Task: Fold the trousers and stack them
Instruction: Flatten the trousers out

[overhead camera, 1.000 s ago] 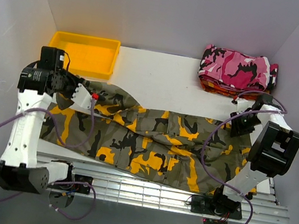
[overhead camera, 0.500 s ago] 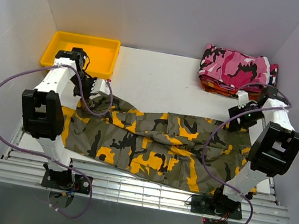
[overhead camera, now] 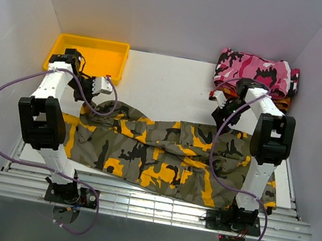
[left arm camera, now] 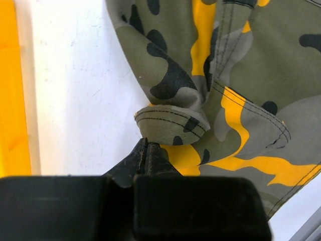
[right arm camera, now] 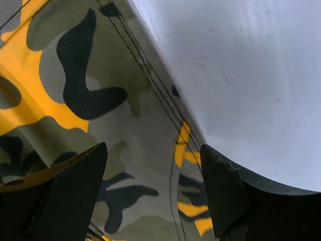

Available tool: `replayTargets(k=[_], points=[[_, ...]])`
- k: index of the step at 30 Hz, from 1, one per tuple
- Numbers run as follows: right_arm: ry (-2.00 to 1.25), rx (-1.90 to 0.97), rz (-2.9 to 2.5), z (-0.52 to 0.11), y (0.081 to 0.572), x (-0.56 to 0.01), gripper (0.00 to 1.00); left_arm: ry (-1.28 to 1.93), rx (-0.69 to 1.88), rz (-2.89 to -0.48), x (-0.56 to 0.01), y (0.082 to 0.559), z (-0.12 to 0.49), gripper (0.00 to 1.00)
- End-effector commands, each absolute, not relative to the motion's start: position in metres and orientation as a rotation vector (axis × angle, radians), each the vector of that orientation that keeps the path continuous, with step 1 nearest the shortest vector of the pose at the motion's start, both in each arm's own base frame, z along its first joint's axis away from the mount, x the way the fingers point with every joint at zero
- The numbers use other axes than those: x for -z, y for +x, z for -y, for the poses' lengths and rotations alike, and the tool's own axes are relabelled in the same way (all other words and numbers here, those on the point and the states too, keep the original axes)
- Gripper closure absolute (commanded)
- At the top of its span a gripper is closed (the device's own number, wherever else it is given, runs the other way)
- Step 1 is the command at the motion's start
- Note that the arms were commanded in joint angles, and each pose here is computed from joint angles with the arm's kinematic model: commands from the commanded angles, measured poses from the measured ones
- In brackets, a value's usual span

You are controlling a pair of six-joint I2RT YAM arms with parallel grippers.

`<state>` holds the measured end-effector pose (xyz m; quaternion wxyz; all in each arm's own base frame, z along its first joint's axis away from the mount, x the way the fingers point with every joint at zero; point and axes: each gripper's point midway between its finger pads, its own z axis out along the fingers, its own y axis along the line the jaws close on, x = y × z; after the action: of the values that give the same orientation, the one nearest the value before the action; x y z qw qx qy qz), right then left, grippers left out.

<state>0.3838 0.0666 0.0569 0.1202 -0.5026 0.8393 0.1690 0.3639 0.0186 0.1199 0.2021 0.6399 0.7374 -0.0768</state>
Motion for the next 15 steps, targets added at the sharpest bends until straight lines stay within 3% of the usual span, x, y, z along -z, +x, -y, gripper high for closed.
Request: replayTargets(k=[1,6,10,12,14,15], points=[[-1.589,-0.438,-2.419,-0.072,0.384,-0.048,0.20,1.647,0.202,-2.025,-0.138,0.377,-0.014,1.00],[-1.641,-0.351,-2.415,-0.080,0.389,-0.030,0.22,1.561,0.186,-2.043,-0.138,0.377,-0.022,1.00],[-1.663,-0.242,-2.413,-0.075,0.388,-0.018,0.36,1.502,0.156,-2.041,-0.140,0.381,-0.028,1.00],[-1.666,-0.184,-2.413,-0.071,0.387,-0.013,0.56,1.472,0.160,-2.045,-0.143,0.381,-0.030,1.00],[-1.661,-0.146,-2.409,-0.070,0.387,-0.013,0.65,1.448,0.170,-2.051,-0.143,0.381,-0.030,1.00],[-1.660,-0.121,-2.414,-0.066,0.387,-0.011,0.82,1.444,0.169,-2.042,-0.144,0.381,-0.029,1.00]])
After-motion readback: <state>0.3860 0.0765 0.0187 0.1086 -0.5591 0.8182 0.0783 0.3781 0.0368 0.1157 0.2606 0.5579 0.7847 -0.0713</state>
